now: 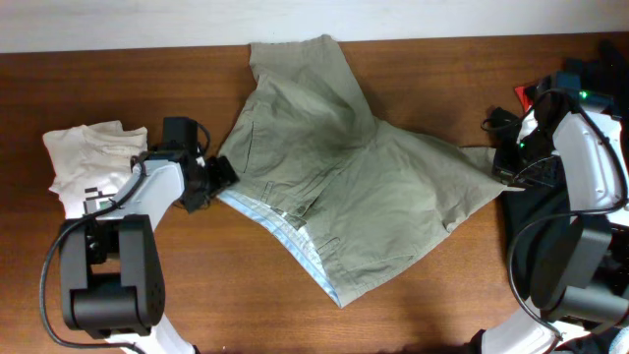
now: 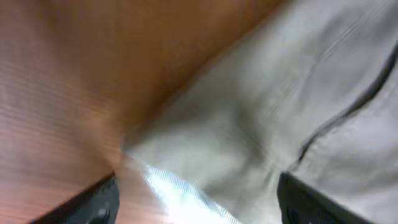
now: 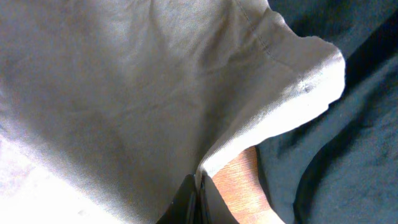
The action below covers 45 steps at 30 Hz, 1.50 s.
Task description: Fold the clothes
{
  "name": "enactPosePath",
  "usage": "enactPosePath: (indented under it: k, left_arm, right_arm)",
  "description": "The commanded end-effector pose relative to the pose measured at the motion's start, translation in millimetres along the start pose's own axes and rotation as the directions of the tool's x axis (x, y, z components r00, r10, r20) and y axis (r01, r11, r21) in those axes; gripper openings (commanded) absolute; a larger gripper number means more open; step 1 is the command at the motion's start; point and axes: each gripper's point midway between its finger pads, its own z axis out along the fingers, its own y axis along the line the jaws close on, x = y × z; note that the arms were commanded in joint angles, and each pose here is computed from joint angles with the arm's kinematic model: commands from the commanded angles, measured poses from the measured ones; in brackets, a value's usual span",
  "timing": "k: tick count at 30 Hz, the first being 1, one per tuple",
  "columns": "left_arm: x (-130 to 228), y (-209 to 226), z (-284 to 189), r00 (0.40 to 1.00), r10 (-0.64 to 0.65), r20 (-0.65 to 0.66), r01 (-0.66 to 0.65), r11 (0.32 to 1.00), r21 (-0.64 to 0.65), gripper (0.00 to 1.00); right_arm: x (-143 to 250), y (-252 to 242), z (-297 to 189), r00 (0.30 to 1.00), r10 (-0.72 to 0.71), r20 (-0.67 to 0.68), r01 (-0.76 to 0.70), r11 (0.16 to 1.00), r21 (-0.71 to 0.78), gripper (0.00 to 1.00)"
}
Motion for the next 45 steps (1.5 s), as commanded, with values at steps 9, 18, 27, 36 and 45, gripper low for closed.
enactPosePath:
  k: [9, 18, 27, 36, 45]
  left_arm:
    - [-81, 5, 8, 0.980, 0.072, 0.187, -0.069, 0.997, -0.024, 0.00]
    - [-178, 25, -125, 0.960, -0.100, 0.262, 0.079, 0.993, 0.091, 0.99]
    - [67, -75, -42, 0.892, 0.262, -0.369, -0.266, 0.963, 0.042, 0.99]
    - [131, -102, 28, 0.937, 0.242, -0.253, -0.254, 0.967, -0.013, 0.96]
    - [100, -97, 36, 0.978, 0.184, -0.098, -0.194, 0.975, -0.105, 0.16]
  right_arm:
    - [1, 0, -5, 1.000, 0.023, 0.016, -0.023, 1.000, 0.002, 0.04]
    - [21, 88, -9, 0.994, -0.111, -0.022, 0.104, 0.968, -0.227, 0.04]
    - [4, 89, -4, 0.984, -0.154, 0.090, 0.156, 0.988, -0.015, 0.04]
    - [6, 88, -4, 0.984, -0.161, 0.082, 0.162, 0.987, -0.012, 0.04]
    - [7, 87, -4, 0.984, -0.160, 0.077, 0.161, 0.987, -0.007, 0.04]
